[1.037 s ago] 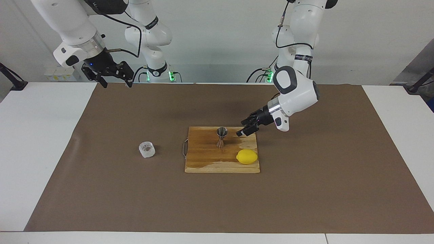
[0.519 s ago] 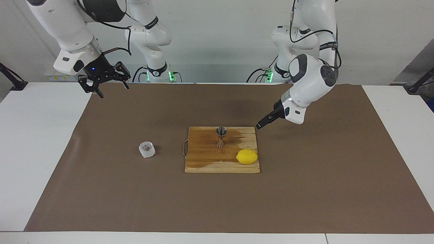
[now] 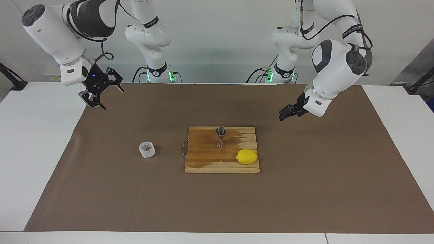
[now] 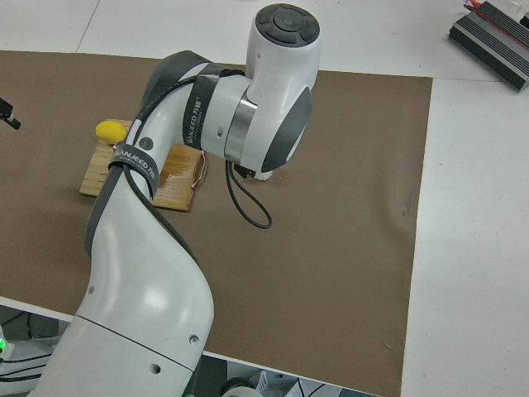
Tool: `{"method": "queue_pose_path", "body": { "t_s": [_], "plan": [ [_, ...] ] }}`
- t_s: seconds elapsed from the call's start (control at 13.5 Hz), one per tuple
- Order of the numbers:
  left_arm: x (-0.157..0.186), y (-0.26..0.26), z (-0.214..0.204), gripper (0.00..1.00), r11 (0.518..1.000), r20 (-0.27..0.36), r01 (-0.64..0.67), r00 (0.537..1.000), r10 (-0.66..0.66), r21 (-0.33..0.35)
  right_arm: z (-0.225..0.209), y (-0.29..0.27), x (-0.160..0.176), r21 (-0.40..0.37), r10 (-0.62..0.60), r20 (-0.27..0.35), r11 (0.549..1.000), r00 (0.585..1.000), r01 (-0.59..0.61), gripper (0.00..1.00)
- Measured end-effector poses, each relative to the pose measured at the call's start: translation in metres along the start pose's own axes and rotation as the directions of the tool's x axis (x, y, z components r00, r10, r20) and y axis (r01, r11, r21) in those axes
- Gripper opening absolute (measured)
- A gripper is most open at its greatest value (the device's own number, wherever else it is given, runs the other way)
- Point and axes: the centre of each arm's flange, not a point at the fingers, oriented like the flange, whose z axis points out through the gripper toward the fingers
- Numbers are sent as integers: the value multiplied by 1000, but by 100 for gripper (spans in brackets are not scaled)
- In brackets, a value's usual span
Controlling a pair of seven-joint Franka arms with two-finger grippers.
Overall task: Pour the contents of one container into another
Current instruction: 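Retract the left gripper to rest while the right gripper approaches the white cup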
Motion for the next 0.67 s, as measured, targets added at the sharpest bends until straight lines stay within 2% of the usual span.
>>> {"method": "queue_pose_path", "body": {
  "t_s": [0.15, 0.3, 0.52, 0.67],
  "plan": [
    [-9, -8, -20, 100, 991, -27, -122, 992, 124, 59, 17, 12, -14, 38, -57, -37, 998, 998, 59, 100],
    [-15, -24, -44, 100, 974, -60, -206, 975, 213, 96, 50, 30, -26, 91, -169, -121, 979, 978, 181, 100],
    [-16, -51, -78, 100, 953, -109, -268, 952, 284, 144, 106, 65, -42, 92, -280, -214, 948, 936, 305, 100],
    [-13, -64, -108, 100, 944, -126, -286, 943, 308, 167, 134, 74, -38, 79, -335, -307, 924, 891, 375, 100]
  ]
}}
